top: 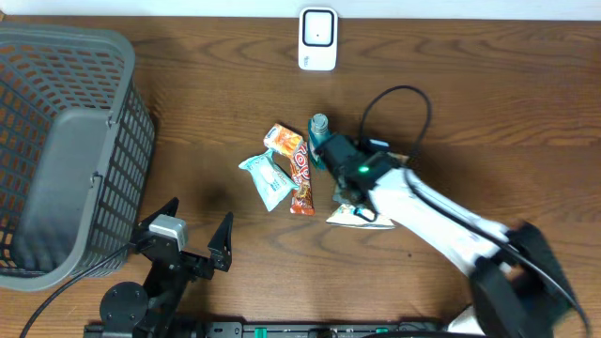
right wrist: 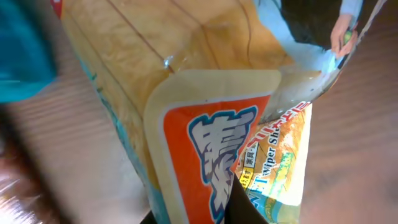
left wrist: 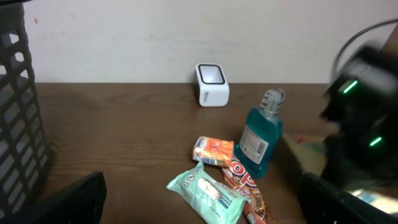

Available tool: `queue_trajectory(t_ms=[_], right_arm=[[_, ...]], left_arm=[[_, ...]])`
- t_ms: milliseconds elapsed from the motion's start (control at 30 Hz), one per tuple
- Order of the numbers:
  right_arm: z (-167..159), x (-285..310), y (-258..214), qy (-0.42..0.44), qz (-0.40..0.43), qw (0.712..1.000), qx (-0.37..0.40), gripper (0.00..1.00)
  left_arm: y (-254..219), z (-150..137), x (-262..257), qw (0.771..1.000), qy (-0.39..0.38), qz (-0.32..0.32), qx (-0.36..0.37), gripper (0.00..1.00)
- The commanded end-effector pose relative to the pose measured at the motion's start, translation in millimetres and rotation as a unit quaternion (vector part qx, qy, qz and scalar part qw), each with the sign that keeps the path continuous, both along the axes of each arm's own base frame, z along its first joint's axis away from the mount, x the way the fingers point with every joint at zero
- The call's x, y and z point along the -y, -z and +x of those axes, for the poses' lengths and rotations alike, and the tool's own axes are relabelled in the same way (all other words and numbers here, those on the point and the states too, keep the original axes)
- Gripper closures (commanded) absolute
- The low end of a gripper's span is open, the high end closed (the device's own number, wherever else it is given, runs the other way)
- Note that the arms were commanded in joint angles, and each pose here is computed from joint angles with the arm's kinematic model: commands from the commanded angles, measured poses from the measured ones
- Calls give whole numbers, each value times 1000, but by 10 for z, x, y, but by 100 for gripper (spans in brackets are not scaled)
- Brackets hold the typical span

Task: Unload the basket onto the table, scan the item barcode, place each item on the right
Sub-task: 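Lift the yellow snack bag and pull it rightward off the pile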

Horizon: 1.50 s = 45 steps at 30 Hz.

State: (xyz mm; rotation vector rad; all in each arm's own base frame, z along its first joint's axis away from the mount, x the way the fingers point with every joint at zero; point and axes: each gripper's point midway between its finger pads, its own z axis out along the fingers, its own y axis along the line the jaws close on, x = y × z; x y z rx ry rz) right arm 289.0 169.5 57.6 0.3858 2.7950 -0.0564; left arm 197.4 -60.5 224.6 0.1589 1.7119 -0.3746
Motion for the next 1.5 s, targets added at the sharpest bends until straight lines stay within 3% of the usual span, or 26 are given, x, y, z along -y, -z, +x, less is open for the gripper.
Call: queue_trajectory(t_ms=[0,67,167,233,267,300,333,367,467,533,633,767,967,1033,1167,1467], right_arm=[[-65,-146,-349,-40,100,994,-8,99],[-137,-277,-447,-84,163,983,-32,99],[-336,-574,-665,-204,318,922,-86,99],[-449,-707,-887,-286,408,863,-87,99],[-513,-742,-1049,-325,464,820,-80,99],[-538,-743,-1141,-342,492,797,-73,99],[-600,-726,-1325,-366,546,751,-58,99],[-632,-685,-1420,-360,573,734,-61,99],[-696,-611,-1418,-325,584,738,-92,99],[-721,-510,-1256,-300,549,771,-117,99],[-681,-415,-1172,-286,530,789,-120,99],[-619,-380,-1391,-251,591,758,-113,98],[-766,-287,-1406,-12,606,742,-287,99],[-838,-269,-1420,102,591,713,-363,99],[-772,-270,-1408,226,569,669,-420,99],[-653,-288,-1394,233,575,669,-409,99]], left_arm=[[1,-10,28,1000,7,-7,-2,2],[1,-10,28,1000,7,-7,-2,2],[1,-10,28,1000,7,-7,-2,2],[1,-10,28,1000,7,-7,-2,2],[1,-10,28,1000,7,-7,-2,2],[0,-10,28,1000,7,-7,-1,2],[1,-10,28,1000,7,-7,-2,2],[1,-10,28,1000,7,-7,-2,2],[1,-10,28,1000,7,-7,-2,2],[1,-10,28,1000,7,-7,-2,2],[0,-10,28,1000,7,-7,-1,2],[1,-10,28,1000,7,-7,-2,2],[1,-10,28,1000,7,-7,-2,2],[1,-10,28,1000,7,-7,-2,2],[1,-10,28,1000,7,-7,-2,2],[1,-10,28,1000,7,-7,-2,2]])
